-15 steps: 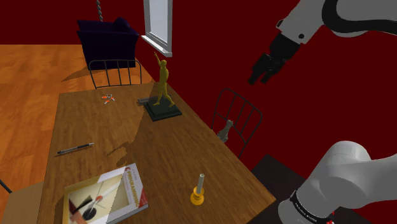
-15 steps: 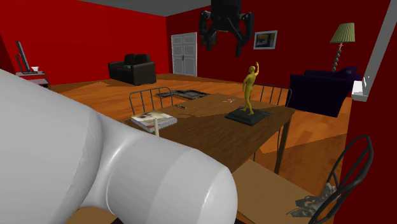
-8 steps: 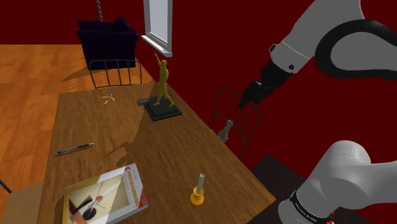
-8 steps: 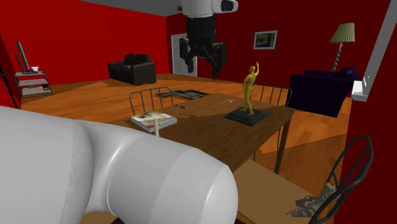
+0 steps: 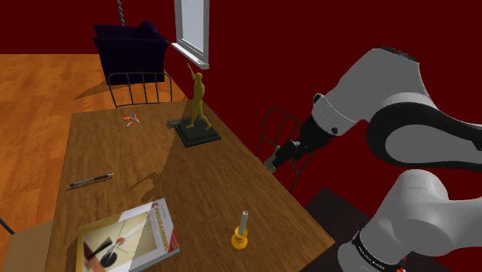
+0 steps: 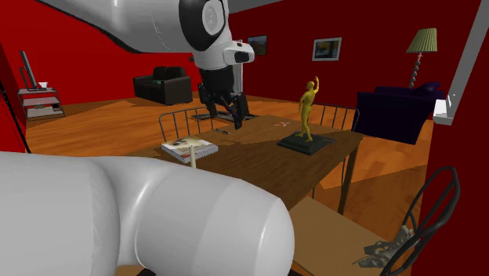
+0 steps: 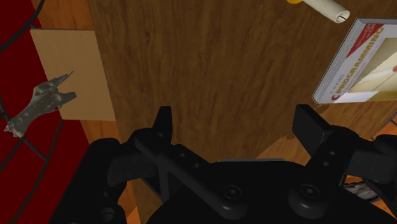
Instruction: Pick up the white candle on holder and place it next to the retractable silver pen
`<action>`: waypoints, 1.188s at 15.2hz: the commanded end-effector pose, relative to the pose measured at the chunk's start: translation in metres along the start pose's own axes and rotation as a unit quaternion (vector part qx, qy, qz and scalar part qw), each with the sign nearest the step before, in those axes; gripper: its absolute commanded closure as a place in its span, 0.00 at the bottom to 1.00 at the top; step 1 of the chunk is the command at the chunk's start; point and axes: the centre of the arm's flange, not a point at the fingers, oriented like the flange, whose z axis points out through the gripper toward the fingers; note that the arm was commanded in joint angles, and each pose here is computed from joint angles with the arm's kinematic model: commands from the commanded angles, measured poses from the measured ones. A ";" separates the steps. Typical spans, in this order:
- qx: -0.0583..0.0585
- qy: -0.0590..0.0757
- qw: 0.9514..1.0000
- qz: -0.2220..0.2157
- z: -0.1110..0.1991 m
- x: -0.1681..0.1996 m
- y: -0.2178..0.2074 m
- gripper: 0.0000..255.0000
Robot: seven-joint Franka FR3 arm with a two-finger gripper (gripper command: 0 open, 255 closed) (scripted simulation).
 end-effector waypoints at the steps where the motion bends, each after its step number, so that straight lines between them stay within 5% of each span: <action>1: 0.000 0.007 1.000 0.005 0.016 -0.015 -0.015 0.00; 18: -0.004 0.044 0.998 0.036 0.169 -0.107 -0.114 0.00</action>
